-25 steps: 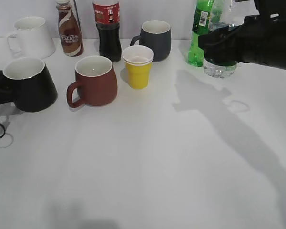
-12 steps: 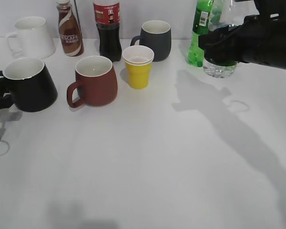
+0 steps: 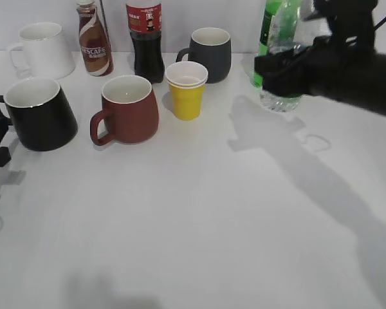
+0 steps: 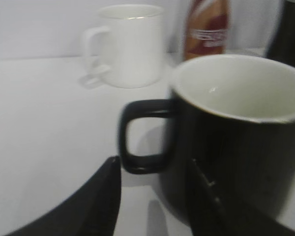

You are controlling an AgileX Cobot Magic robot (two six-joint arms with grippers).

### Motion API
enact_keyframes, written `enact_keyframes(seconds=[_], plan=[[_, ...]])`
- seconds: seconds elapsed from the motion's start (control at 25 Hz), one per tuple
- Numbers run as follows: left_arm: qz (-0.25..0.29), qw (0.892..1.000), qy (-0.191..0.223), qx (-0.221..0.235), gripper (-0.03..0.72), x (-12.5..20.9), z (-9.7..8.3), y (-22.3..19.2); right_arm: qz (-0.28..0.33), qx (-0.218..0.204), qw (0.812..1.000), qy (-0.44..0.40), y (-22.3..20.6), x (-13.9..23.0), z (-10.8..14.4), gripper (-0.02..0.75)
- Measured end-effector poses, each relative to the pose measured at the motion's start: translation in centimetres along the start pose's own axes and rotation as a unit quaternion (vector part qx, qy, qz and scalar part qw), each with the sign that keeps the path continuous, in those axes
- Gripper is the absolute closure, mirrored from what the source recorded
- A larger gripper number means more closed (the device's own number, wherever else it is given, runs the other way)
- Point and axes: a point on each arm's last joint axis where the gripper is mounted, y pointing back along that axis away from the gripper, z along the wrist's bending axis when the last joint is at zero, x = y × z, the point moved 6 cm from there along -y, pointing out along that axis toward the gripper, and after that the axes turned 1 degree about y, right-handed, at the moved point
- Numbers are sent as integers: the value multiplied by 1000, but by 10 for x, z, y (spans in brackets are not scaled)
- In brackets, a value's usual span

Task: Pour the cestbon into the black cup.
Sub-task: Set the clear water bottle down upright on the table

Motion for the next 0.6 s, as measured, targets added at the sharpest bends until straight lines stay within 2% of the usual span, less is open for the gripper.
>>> enact_keyframes(seconds=[0.16, 0.32, 0.52, 0.6], plan=[[-14, 1000, -23, 16, 348, -10, -7, 12, -5, -12, 1000, 13, -16, 30, 1, 285], [-40, 998, -33, 20, 347, -26, -10, 21, 5, 11, 1000, -12, -34, 65, -9, 285], [-70, 996, -43, 27, 347, -43, -14, 31, -9, 19, 999, -26, -43, 87, -13, 285], [-81, 995, -48, 32, 347, -49, -16, 33, -15, 18, 999, -25, -41, 89, -13, 218]])
